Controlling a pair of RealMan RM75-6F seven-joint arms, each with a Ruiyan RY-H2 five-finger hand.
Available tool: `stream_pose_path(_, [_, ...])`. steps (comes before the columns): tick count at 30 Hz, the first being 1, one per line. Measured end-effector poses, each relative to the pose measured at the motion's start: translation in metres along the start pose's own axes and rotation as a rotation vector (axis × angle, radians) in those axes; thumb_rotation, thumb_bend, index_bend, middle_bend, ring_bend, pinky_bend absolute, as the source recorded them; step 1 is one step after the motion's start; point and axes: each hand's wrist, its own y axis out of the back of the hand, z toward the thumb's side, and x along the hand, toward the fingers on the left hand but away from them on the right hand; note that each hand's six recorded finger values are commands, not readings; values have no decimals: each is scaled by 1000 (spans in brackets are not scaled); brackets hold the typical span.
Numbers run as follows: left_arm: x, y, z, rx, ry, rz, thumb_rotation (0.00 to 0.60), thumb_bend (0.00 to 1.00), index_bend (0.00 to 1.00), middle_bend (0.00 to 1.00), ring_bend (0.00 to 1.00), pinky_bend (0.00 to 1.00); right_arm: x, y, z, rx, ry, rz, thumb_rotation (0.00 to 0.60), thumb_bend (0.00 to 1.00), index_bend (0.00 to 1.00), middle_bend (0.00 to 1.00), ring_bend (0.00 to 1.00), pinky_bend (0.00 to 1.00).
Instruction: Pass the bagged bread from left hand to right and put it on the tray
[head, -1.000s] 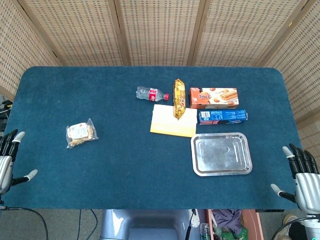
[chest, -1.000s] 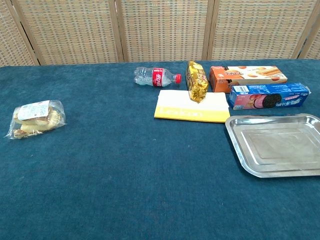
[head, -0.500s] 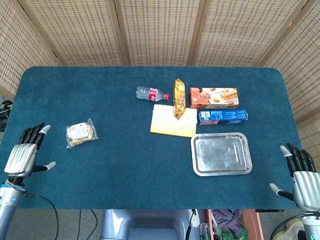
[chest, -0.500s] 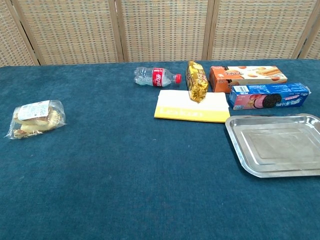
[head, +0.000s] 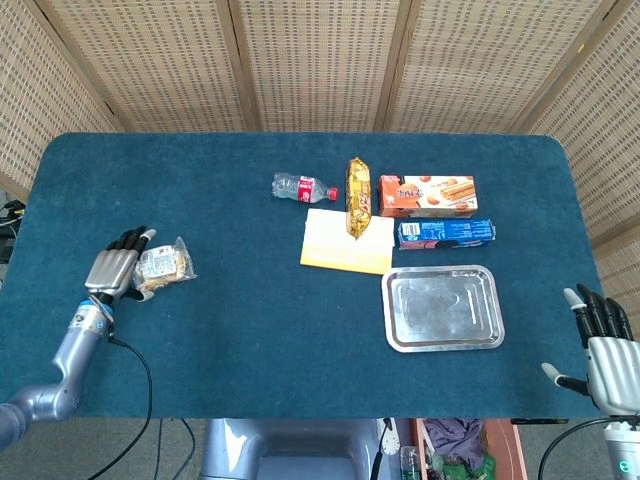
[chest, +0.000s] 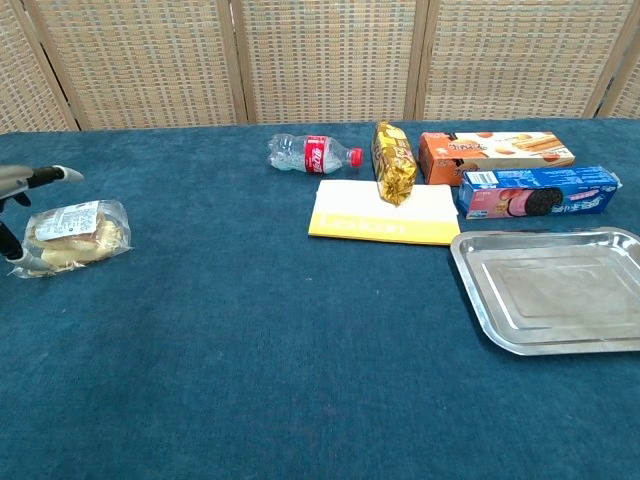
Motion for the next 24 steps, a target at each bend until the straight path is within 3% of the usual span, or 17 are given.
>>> stream_pose_path(3, [15,-8,9,1,4,-9,600,0,146,318,189,372,-1,-1,0,-2,-1,2,600,0,0,0,0,0])
stream_pose_path(7, [27,-13,10,7,33,-16,600,0,285,467,304,401,-2,-1,-1,-8,-1,3,600,0,0,0,0,0])
stream_pose_path(14, [27,2,14,-23,19,44,600,0,327,506,327,404,-1,1,-1,-21,0,1,600,0,0,0,0,0])
stream_pose_path(19, [5,22,53,-42,-148,99,600,0,327,506,327,404,-1,-1,2,-18,9,11,600,0,0,0,0,0])
stream_pose_path(24, [-36,35,128,-69,-405,90,600,0,327,506,326,404,-2,-3,3,-11,8,22,600,0,0,0,0,0])
